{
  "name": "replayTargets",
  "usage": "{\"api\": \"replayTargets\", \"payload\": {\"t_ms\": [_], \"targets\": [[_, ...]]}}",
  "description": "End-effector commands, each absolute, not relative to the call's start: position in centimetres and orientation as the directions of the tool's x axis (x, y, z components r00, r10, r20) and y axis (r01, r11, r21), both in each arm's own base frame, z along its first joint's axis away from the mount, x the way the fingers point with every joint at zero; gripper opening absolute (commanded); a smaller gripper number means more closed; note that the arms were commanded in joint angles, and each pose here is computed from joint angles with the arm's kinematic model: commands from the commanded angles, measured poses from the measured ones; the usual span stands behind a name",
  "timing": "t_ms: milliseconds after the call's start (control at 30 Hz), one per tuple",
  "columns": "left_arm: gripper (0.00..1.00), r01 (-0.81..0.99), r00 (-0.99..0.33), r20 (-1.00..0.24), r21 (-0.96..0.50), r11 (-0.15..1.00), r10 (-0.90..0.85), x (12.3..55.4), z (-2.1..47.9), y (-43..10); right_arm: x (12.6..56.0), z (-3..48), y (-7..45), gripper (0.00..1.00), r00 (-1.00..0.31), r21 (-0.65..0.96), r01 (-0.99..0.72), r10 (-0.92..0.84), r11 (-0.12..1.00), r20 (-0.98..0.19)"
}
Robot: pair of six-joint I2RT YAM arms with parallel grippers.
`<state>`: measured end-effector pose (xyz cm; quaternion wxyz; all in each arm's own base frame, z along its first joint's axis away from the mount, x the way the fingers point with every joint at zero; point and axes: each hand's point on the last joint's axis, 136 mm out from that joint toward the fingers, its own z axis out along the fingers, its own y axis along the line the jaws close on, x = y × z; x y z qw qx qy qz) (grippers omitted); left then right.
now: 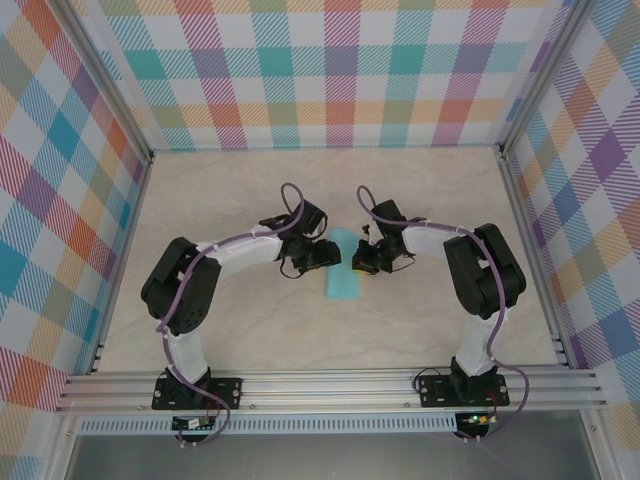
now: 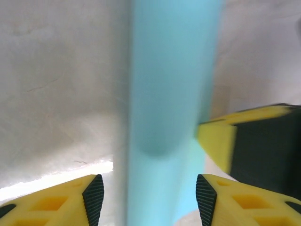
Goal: Fold a paper plane with a square sheet of paper (fold left side to right side)
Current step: Hold the square sheet of paper at the center of the table, then first fold the square sheet of paper in half at the center of the table.
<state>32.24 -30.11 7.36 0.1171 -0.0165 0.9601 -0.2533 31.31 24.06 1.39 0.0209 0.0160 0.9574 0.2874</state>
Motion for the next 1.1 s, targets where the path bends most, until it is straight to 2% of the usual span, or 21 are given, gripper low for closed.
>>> {"api": "replayTargets", "payload": {"t_ms": [0, 67, 167, 267, 367, 567, 700, 1067], "targets": [[0.59, 0.106, -0.955, -0.289, -0.553, 0.826, -0.071, 32.1, 11.9, -30.4, 29.5, -2.1, 22.4, 0.05, -0.999, 0.440, 0.047, 0.032, 0.897, 0.042], [0.57, 0.146, -0.959, -0.279, -0.630, 0.763, -0.048, 31.6, 13.0, -31.9, 29.5, -2.1, 22.4, 0.05, -0.999, 0.438, 0.045, 0.031, 0.898, 0.038], [0.47, 0.166, -0.966, -0.258, -0.700, 0.695, -0.029, 31.5, 13.4, -33.8, 29.5, -2.2, 22.2, 0.05, -0.999, 0.427, 0.044, 0.030, 0.903, 0.039], [0.37, 0.153, -0.973, -0.228, -0.707, 0.691, -0.019, 31.6, 12.1, -34.4, 29.4, -2.3, 22.1, 0.05, -0.999, 0.421, 0.045, 0.029, 0.906, 0.043], [0.33, 0.138, -0.981, -0.194, -0.710, 0.690, -0.004, 31.8, 10.4, -35.0, 29.4, -2.4, 22.1, 0.05, -0.999, 0.420, 0.043, 0.026, 0.907, 0.045], [0.31, 0.113, -0.990, -0.143, -0.705, 0.700, 0.015, 31.8, 7.2, -35.5, 29.4, -2.4, 22.1, 0.05, -0.999, 0.414, 0.044, 0.026, 0.909, 0.048], [0.30, 0.084, -0.992, -0.126, -0.627, 0.774, 0.005, 31.9, 4.7, -33.9, 29.3, -2.4, 22.1, 0.05, -0.999, 0.407, 0.041, 0.023, 0.913, 0.049], [0.28, -0.006, -0.996, -0.070, -0.556, 0.831, -0.054, 31.5, 0.8, -30.2, 29.1, -2.6, 21.7, 0.05, -0.998, 0.384, 0.036, 0.017, 0.923, 0.053]]}}
